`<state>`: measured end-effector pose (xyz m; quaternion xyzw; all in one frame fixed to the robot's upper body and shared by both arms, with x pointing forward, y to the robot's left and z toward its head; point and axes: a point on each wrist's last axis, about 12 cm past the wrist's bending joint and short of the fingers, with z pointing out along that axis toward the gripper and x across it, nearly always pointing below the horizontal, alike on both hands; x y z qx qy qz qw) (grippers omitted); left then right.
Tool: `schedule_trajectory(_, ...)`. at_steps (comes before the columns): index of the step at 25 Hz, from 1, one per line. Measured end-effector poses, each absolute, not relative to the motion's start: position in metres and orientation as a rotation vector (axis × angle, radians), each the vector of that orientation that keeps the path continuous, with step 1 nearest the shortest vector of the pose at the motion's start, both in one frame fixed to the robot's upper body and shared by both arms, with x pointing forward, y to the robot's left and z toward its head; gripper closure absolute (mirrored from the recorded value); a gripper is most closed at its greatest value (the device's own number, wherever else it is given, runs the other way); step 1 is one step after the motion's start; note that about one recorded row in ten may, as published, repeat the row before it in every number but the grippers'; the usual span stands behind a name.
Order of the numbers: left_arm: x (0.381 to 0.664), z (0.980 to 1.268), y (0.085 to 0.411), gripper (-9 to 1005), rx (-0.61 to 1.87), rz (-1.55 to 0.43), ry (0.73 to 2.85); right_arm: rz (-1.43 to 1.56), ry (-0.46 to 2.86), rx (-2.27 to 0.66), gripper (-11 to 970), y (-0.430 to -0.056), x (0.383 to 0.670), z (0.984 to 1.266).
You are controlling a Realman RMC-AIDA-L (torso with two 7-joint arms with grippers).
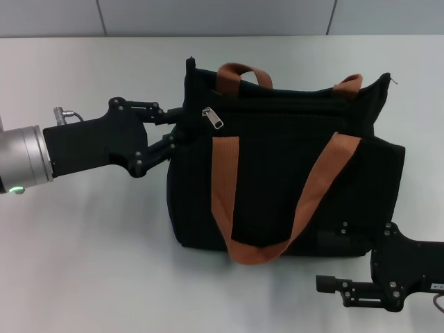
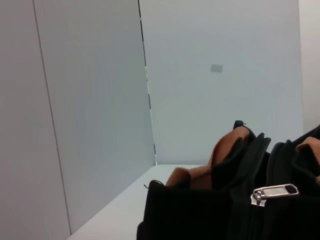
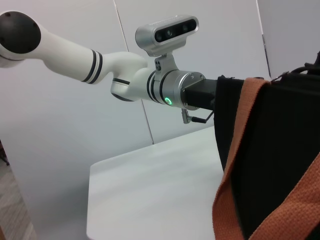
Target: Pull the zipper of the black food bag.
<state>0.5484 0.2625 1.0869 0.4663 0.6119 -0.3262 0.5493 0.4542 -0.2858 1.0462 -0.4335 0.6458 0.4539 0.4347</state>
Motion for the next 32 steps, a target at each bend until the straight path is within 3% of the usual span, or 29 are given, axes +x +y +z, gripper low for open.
schedule_trajectory(9,0.547,1.087,0.262,863,1.1,-0.78,1.443,1.147,1.595,-1.075,276,-0.285,0.454,1.048)
schedule_trajectory(13,0.546,1.087,0.261,973,1.083,-0.789,1.435,1.24,1.526,-1.039,276,-0.282,0.456,1.061)
schedule_trajectory(19,0.542,1.087,0.261,973,1.048,-0.795,1.406,1.441,1.43,-0.865,276,-0.285,0.47,1.096)
schedule_trajectory(32,0.537,1.088,0.261,973,1.021,-0.805,1.356,1.647,1.699,-0.737,284,-0.261,0.548,1.16)
